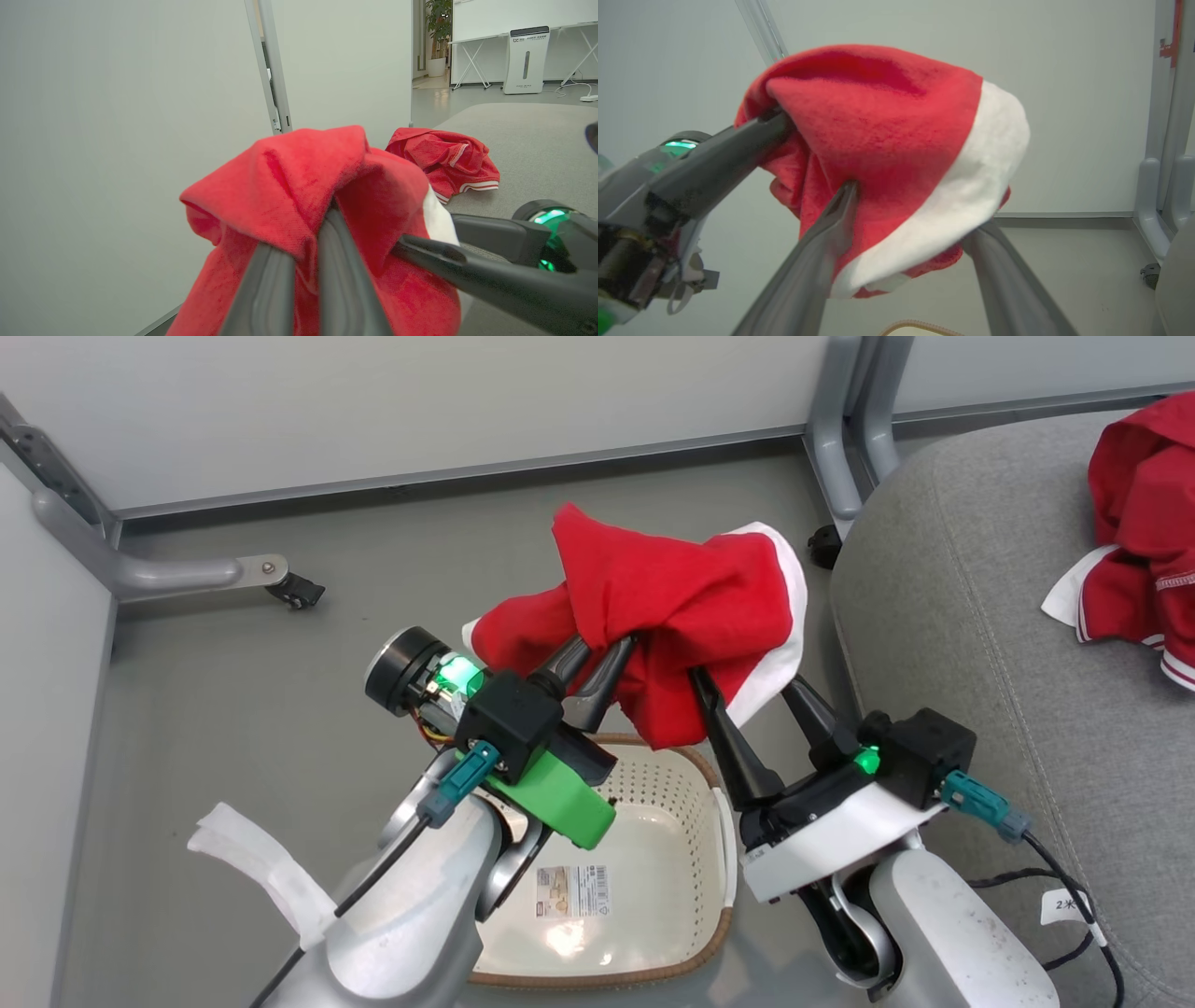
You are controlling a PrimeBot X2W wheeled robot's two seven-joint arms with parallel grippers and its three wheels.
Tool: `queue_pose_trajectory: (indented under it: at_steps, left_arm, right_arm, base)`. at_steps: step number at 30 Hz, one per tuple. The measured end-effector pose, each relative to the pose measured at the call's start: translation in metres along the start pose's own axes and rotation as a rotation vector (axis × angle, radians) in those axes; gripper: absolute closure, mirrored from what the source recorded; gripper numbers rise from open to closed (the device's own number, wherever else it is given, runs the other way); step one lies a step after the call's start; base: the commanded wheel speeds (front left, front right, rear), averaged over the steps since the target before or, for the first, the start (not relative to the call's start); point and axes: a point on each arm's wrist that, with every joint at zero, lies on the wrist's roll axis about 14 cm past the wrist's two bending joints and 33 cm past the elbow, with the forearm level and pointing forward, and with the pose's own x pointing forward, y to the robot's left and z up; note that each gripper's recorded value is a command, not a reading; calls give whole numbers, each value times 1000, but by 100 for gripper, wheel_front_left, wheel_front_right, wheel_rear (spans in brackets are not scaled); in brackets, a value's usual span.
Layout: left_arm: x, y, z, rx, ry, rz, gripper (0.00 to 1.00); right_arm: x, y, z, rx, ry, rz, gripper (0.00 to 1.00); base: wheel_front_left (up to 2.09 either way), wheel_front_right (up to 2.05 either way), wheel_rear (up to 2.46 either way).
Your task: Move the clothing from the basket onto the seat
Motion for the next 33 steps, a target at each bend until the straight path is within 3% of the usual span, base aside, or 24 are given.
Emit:
queue_pose_trajectory:
  at_steps: [7,8,9,27,28,29,30,31,33]
  left_arm:
    - [-1,-3,-5,-7,13,-5,100]
    - [-1,-3,-6,-8,14,-5,100]
    - [-2,-3,-6,-9,16,-6,100]
    - [-2,-6,-19,-31,49,-14,100]
    - [-2,-6,-20,-31,52,-13,60]
    - [-2,-6,-20,-31,54,-13,57]
    - [-2,-5,-21,-31,56,-12,69]
    - [-2,-5,-21,-30,56,-12,70]
    - [-2,-5,-22,-31,58,-11,53]
  right_arm:
    - [7,10,-1,5,0,38,0]
    - [8,10,-2,5,0,40,13]
    - [9,11,-2,5,1,42,100]
    - [10,5,-1,-5,-2,30,100]
    - [10,4,-1,-5,-4,28,100]
    - [10,4,-1,-5,-4,28,100]
    - [10,3,-1,-5,-5,26,100]
    - [10,3,0,-5,-6,24,100]
    - [10,1,0,-5,-8,21,100]
  base:
    - [0,0,0]
    - [0,0,0]
    - [0,0,0]
    - [0,0,0]
    - [0,0,0]
    - [0,0,0]
    - [0,0,0]
    - [0,0,0]
    - [0,0,0]
